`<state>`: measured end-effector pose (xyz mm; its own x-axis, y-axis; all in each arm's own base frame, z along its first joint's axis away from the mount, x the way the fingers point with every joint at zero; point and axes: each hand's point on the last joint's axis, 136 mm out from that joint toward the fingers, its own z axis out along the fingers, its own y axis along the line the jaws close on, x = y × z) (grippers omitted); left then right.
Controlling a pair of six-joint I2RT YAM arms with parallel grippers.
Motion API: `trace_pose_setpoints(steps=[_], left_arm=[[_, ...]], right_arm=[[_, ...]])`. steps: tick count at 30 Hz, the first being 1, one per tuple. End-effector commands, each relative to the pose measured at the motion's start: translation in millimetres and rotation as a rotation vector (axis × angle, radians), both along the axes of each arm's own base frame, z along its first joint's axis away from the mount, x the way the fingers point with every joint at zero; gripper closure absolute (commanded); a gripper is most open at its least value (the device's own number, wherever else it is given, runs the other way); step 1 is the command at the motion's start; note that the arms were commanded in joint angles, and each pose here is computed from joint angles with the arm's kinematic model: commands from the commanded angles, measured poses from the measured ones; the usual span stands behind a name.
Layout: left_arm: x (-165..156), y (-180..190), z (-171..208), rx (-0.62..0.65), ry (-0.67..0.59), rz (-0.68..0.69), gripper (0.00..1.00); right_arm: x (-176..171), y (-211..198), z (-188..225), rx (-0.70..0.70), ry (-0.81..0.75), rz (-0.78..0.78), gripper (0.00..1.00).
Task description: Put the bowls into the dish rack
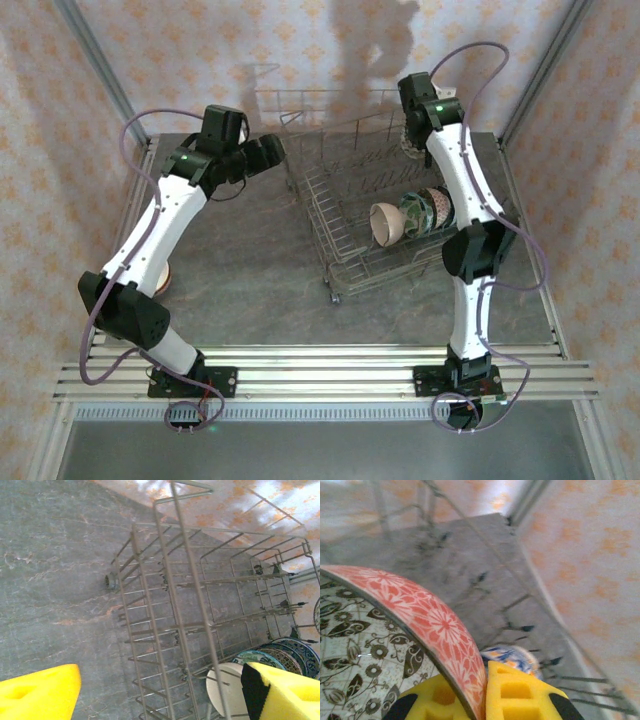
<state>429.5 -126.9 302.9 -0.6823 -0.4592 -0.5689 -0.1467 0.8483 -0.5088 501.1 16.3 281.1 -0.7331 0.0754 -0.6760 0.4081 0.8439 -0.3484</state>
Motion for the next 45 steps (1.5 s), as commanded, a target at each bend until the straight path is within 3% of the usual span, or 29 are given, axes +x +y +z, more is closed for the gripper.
trace_pose_setpoints(steps=[1, 12, 22, 45], left_arm=[[15, -1, -8, -0.035, -0.012, -0.045, 0.15], [48, 29, -25, -0.091, 0.026, -0.029, 0.15], [58, 48, -35, -0.089, 0.048, -0.031, 0.15], [62, 54, -40, -0.091, 0.061, -0.017, 0.16]], right_arm=[[0, -27, 14, -0.232, 0.017, -0.066, 1.00], [32, -53, 4, -0.466, 0.038, -0.155, 1.00], [55, -59, -6, -0.563, 0.035, -0.180, 1.00], [80, -34, -51, -0.613, 0.086, -0.112, 1.00]])
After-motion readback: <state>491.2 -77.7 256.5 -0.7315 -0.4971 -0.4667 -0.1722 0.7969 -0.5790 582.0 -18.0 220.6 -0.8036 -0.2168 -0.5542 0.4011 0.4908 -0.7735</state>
